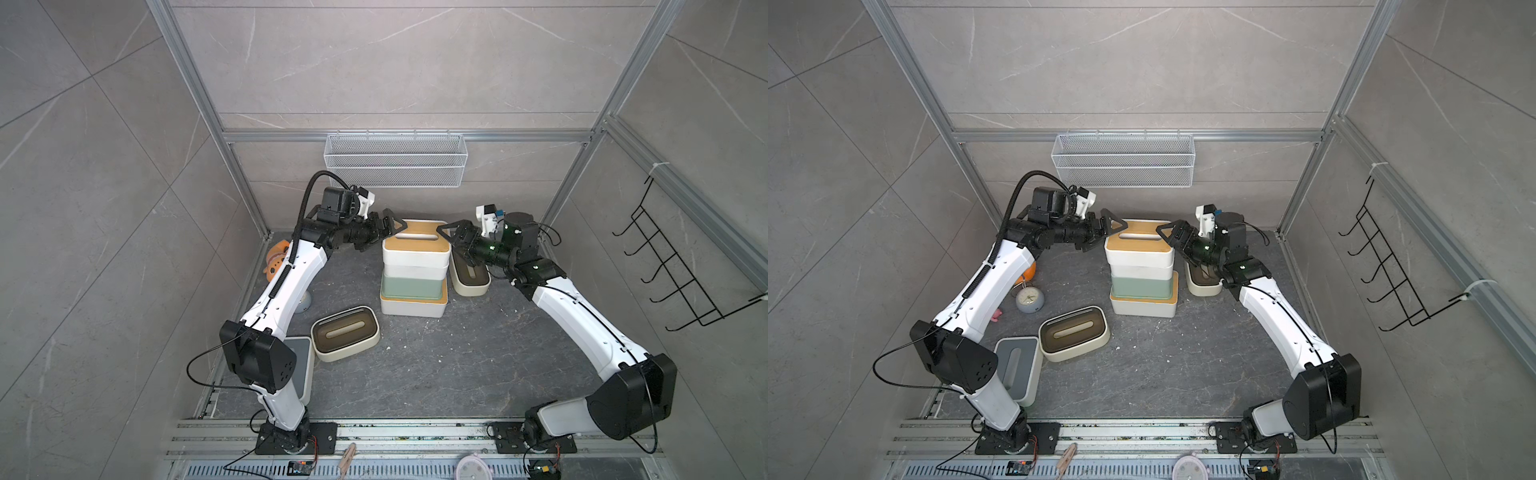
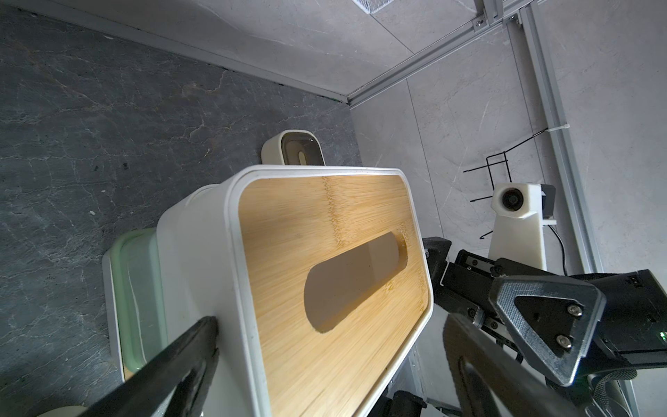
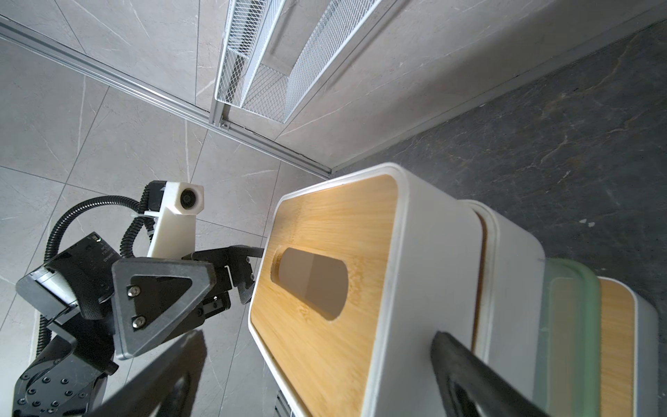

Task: Stack the tissue boxes
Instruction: Adjust the tissue box on the tissue box.

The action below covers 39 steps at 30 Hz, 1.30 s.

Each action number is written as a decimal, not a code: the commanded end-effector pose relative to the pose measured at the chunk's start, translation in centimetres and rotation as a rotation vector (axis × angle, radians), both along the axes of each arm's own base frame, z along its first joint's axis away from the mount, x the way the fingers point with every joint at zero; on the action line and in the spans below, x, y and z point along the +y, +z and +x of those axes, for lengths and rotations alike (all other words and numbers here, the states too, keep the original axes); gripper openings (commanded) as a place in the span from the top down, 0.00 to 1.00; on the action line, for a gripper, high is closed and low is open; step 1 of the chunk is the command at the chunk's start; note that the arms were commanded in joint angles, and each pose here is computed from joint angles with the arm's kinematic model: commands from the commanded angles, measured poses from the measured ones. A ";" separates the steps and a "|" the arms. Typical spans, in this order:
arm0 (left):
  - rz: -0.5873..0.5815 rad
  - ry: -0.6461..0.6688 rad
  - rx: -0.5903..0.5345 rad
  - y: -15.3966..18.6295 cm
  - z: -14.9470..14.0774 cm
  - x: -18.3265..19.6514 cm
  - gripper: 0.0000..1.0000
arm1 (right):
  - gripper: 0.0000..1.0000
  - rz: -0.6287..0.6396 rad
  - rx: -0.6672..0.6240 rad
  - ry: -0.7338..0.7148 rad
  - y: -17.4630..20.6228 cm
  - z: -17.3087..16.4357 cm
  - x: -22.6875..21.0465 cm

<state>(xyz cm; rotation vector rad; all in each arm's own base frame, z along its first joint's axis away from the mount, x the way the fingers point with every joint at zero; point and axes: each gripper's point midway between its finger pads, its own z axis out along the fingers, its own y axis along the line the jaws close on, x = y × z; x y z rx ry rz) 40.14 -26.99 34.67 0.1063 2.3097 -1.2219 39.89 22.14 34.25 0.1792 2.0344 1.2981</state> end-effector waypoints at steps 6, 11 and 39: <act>-0.072 -0.091 -0.061 3.7 -1.7 -1.7 0.01 | 0.00 0.014 -0.085 0.036 2.6 -0.8 0.9; -0.077 -0.099 -0.066 4.0 -1.7 -2.0 0.01 | 0.00 0.014 -0.095 0.032 3.0 -0.8 0.8; -0.041 -0.057 -0.048 3.0 -0.5 -1.8 0.01 | 0.00 -0.012 -0.081 -0.020 2.1 -1.1 -0.1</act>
